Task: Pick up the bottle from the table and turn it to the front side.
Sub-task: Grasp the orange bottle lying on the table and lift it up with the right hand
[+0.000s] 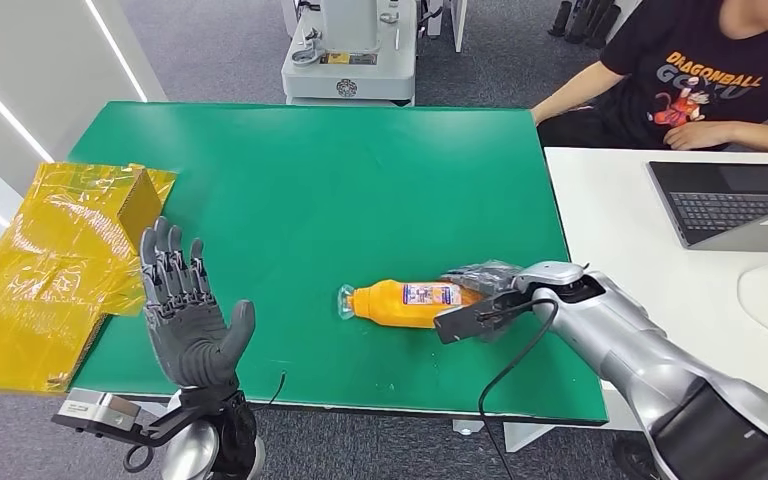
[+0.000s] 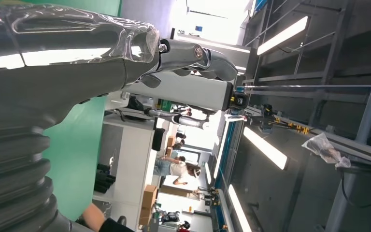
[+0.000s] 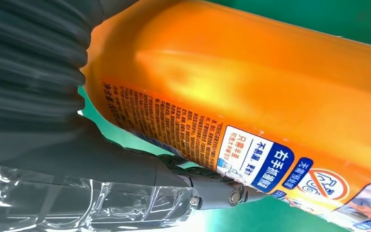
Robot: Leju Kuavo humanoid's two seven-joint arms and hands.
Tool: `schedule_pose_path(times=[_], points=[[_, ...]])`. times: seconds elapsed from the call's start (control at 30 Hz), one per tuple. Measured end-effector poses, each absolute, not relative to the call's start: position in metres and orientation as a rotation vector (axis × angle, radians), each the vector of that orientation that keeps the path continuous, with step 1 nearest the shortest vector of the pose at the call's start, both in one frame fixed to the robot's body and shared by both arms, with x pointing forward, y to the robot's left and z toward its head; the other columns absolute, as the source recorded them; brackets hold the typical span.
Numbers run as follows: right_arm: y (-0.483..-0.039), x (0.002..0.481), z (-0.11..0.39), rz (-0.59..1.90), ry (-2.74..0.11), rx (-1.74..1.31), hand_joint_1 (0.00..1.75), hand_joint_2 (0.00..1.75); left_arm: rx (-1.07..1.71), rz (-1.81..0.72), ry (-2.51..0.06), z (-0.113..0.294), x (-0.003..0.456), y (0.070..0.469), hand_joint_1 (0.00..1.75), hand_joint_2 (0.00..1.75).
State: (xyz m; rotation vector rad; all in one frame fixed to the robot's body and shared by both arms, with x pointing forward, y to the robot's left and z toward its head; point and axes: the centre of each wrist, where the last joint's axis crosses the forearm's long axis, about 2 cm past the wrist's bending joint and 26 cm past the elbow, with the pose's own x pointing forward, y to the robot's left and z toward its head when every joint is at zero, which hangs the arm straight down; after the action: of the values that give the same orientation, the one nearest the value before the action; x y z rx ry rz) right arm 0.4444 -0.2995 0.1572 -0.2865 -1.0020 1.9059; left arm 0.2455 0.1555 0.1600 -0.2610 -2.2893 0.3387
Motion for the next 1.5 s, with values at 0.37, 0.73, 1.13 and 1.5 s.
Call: schedule_pose_path(times=[0.37,0.73,1.13,1.5], points=[[-0.303,0.432,0.136,1.917,-1.076,-0.382,1.73,1.75,-0.259,0.321,-2.291,0.159,0.245,0.156,0.00,1.75],[-0.303,0.428,0.130,1.913,-1.123,-0.388,1.75,1.75,-0.254,0.319,-2.286,0.157,0.243,0.156,0.00,1.75],[-0.267,0.406,0.104,1.699,-1.512,-0.635,1.75,1.75,-0.205,0.319,-2.267,0.151,0.237,0.159,0.00,1.75],[-0.224,0.368,0.080,1.159,-1.942,-0.587,1.75,1.75,-0.161,0.349,-2.259,0.150,0.235,0.162,0.00,1.75]])
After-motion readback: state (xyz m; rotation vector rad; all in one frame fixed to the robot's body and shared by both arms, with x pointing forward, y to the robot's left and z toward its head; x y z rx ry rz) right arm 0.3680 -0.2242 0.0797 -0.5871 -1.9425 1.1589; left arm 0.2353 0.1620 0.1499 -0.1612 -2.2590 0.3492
